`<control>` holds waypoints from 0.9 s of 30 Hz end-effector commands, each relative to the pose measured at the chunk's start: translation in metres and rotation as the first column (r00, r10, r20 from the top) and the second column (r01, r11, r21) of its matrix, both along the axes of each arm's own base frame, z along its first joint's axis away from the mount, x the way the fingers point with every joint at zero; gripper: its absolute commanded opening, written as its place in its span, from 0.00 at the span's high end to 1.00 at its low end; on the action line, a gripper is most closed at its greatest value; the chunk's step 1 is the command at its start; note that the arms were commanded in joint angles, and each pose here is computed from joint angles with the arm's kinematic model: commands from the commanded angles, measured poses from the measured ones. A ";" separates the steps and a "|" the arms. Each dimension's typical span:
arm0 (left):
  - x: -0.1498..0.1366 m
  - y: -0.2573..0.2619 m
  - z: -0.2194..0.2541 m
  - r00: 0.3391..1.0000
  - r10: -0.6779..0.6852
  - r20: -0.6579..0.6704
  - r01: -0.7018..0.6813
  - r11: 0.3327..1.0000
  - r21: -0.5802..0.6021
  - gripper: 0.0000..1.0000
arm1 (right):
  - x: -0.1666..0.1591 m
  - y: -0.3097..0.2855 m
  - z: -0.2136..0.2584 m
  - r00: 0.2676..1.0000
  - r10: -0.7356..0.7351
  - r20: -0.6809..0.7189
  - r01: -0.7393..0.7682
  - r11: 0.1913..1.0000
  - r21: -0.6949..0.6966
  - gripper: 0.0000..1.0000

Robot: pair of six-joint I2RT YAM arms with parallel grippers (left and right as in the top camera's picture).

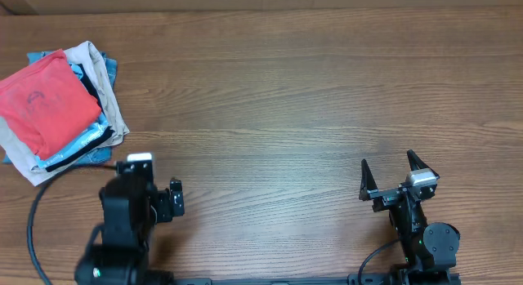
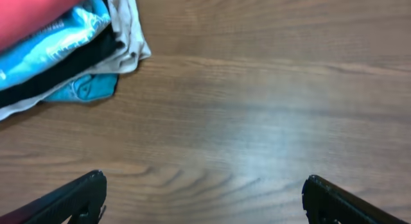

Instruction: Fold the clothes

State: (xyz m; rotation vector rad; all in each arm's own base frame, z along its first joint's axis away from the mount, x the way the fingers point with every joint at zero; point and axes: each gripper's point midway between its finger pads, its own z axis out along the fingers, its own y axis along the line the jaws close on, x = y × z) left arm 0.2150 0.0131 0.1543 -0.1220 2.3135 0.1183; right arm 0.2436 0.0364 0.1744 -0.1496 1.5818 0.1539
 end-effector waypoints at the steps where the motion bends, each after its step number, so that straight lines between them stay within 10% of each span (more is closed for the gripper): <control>1: -0.001 0.000 -0.010 0.995 0.019 0.094 -0.015 0.999 -0.041 0.00 | 0.000 0.000 -0.003 1.000 0.003 -0.002 -0.003 1.000 -0.003 0.00; 16: 0.030 0.014 0.007 0.756 0.078 0.650 -0.037 0.996 -0.077 0.00 | 0.000 0.000 -0.003 1.000 0.003 -0.002 -0.003 1.000 -0.003 0.00; 27: 0.030 0.007 0.004 0.779 -0.045 0.625 0.021 0.999 0.045 0.00 | 0.000 0.000 -0.003 1.000 0.003 -0.002 -0.003 1.000 -0.003 0.00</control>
